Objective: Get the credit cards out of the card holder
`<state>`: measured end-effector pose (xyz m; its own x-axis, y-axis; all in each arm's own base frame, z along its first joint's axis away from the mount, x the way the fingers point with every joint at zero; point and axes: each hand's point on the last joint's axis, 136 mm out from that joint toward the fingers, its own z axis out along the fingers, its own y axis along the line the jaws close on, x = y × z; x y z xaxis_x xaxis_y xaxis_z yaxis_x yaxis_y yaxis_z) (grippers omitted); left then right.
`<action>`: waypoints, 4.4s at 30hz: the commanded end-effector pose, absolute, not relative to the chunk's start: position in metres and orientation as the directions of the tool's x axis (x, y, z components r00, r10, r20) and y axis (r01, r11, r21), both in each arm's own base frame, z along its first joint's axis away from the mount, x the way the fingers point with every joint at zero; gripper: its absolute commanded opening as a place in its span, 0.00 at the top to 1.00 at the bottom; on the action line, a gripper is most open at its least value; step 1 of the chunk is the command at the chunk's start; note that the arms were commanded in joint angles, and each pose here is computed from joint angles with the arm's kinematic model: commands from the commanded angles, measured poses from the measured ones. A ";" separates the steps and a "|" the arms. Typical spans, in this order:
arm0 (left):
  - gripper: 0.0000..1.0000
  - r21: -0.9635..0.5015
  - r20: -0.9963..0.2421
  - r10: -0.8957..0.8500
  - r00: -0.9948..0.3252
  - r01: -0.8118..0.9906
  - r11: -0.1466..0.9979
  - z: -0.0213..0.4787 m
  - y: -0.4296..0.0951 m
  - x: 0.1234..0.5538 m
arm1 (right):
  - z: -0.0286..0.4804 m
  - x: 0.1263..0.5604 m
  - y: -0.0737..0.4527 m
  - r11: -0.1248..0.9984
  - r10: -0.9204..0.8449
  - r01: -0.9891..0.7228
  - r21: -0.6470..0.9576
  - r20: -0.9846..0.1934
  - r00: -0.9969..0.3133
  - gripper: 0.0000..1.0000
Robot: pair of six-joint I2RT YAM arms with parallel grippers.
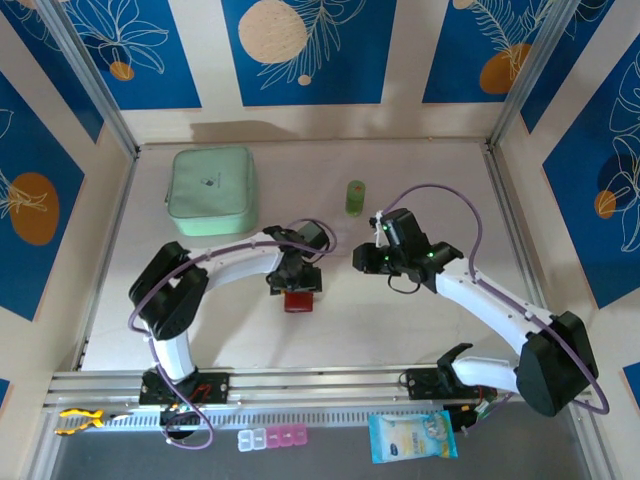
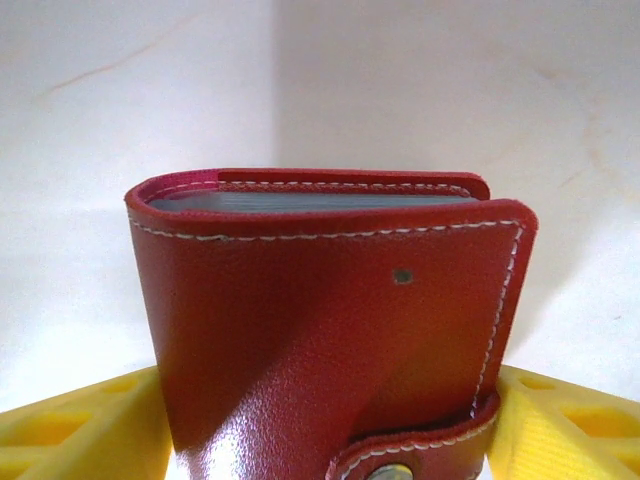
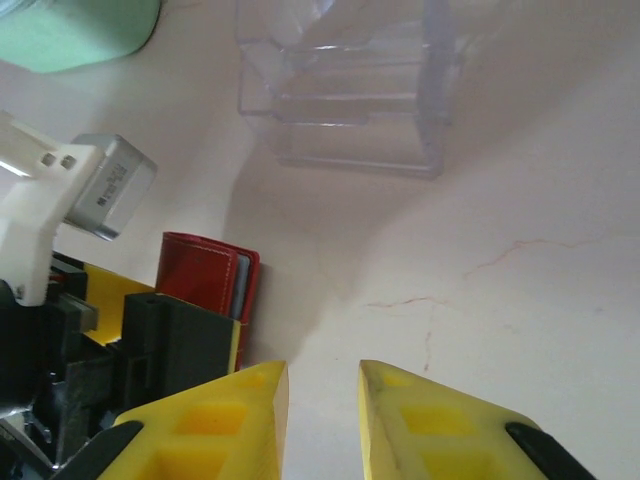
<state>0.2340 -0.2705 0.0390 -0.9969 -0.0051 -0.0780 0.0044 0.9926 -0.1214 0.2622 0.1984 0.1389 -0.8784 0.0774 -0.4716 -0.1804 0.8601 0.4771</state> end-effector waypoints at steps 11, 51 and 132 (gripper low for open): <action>0.21 -0.223 -0.009 0.042 -0.999 0.043 0.974 0.036 -0.308 0.225 | 0.133 0.251 0.179 0.869 0.093 -0.141 0.473 -0.437 -0.894 0.73; 0.38 -0.572 -0.133 -0.170 -0.976 -0.064 0.818 0.070 -0.254 0.241 | 0.082 0.220 0.259 0.940 0.082 0.039 0.340 -0.113 -0.990 0.71; 0.81 -0.615 0.071 -0.154 -0.985 -0.165 0.771 0.012 -0.272 0.207 | 0.046 0.216 0.244 0.953 0.061 0.036 0.301 -0.072 -0.996 0.79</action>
<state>0.2225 -0.2885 0.0321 -0.9901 -0.1395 0.0170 -0.1122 0.7117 -0.6935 0.2166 0.2323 0.0402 -0.9950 0.0591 -0.0808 0.0397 0.9739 0.2237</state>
